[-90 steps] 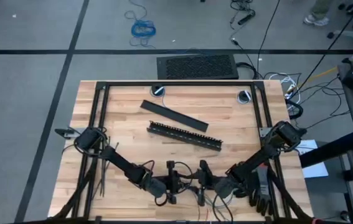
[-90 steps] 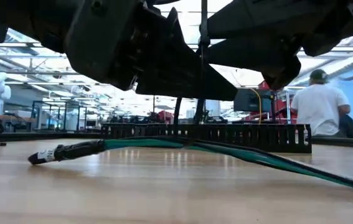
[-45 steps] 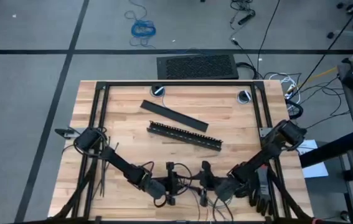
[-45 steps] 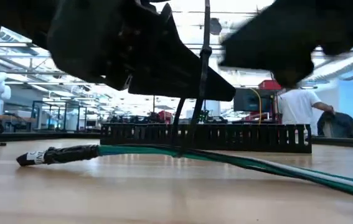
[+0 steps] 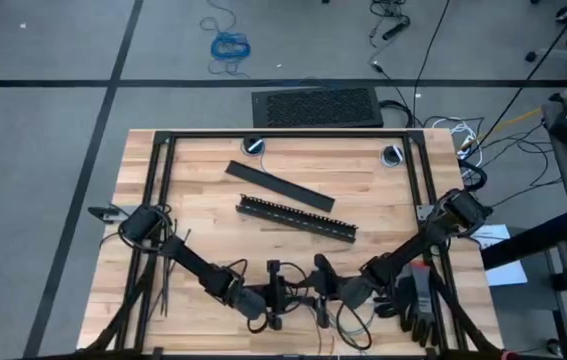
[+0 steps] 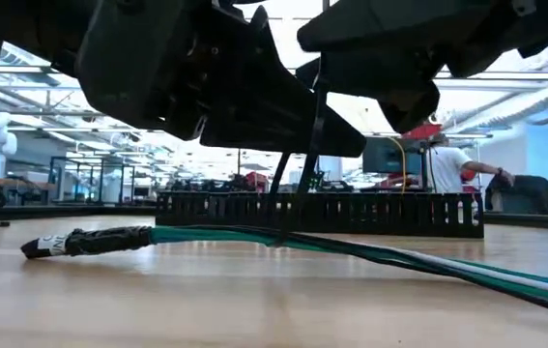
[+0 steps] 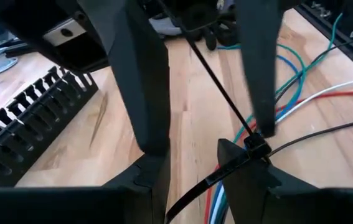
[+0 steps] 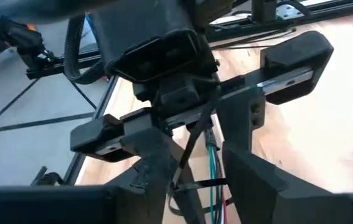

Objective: Ziptie cables
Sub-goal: Wrap the cable wires with the black zip tie

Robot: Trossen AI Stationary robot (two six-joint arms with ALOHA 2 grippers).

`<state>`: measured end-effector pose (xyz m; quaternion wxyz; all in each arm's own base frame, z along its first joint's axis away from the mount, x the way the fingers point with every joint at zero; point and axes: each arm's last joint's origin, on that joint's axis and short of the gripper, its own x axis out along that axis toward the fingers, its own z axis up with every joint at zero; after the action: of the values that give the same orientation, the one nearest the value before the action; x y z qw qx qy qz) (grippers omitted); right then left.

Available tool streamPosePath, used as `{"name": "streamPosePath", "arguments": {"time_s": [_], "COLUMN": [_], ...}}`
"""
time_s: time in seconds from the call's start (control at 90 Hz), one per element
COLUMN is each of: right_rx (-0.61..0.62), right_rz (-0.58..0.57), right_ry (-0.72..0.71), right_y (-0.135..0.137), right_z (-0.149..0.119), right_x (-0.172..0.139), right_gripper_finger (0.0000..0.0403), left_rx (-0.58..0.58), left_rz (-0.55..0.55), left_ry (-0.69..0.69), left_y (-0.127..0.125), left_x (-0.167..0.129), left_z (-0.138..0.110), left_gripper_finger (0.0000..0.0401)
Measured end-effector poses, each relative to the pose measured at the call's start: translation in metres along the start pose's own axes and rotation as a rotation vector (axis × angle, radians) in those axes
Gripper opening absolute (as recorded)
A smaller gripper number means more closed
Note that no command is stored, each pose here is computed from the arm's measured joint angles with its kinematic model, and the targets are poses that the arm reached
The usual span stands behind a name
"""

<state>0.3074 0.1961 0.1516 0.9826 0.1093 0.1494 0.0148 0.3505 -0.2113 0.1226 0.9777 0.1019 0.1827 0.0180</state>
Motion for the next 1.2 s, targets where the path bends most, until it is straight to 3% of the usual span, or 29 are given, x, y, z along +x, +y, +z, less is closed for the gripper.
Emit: {"name": "streamPosePath", "arguments": {"time_s": [0.133,0.189,0.422,0.844,1.2], "right_rx": [-0.043,-0.054,-0.062,-0.061,-0.08], "right_rz": [0.032,0.033,0.038,-0.116,-0.243], "right_ry": [0.006,0.004,0.024,0.054,0.056], "right_y": [0.003,0.004,0.003,-0.003,-0.002], "right_z": [-0.001,-0.001,-0.002,-0.01,-0.004], "right_x": [-0.001,-0.002,-0.001,-0.003,-0.019], "right_gripper_finger": [0.0026,0.0009,0.0003,0.0001,0.0], "left_rx": [0.0,0.001,-0.024,-0.09,-0.09], "left_rz": [0.01,0.01,0.02,0.063,0.033], "left_ry": [0.0,0.002,0.015,0.172,0.18], "left_y": [0.001,0.001,0.004,0.009,0.006], "left_x": [0.0,0.0,0.002,0.002,-0.002], "left_z": [0.0,0.0,-0.001,-0.019,-0.017], "left_gripper_finger": [0.0132,0.0132,0.0132,0.0132,0.0132]}}
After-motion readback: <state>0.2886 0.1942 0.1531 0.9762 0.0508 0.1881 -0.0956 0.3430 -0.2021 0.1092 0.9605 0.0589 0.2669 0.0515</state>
